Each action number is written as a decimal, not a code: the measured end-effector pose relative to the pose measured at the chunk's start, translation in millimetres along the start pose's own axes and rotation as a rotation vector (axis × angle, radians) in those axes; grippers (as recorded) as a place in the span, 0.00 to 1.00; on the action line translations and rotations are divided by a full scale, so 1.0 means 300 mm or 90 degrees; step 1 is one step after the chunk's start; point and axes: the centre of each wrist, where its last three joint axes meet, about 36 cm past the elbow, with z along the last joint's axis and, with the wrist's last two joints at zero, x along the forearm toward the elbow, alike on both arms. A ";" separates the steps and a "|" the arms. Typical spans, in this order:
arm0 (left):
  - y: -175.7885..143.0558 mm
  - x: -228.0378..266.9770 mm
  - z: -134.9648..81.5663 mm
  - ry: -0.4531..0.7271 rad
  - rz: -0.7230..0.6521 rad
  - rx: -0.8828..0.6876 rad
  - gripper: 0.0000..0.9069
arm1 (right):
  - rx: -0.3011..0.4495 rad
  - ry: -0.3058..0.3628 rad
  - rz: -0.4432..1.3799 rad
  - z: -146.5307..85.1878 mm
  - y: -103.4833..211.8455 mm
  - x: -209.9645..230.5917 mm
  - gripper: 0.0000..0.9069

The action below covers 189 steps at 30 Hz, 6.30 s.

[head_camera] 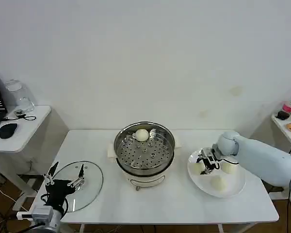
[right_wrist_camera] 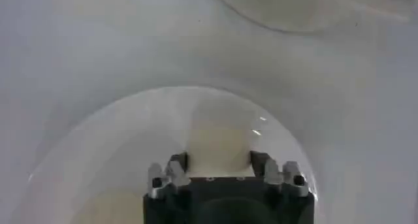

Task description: Take steamed baozi put them in steamer then cover it.

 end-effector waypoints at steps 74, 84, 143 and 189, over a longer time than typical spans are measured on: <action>0.064 -0.039 -0.033 -0.024 -0.042 0.001 1.00 | -0.047 -0.091 0.019 -1.155 -0.478 0.172 0.66; 0.054 -0.029 -0.040 -0.026 -0.039 0.007 1.00 | -0.046 -0.077 0.014 -1.157 -0.469 0.138 1.00; -0.006 -0.033 0.017 0.014 0.005 -0.003 1.00 | -0.043 0.058 0.000 0.108 0.320 0.338 1.00; 0.005 -0.024 0.018 0.015 -0.010 0.003 1.00 | -0.062 0.064 -0.033 0.109 0.262 0.138 0.67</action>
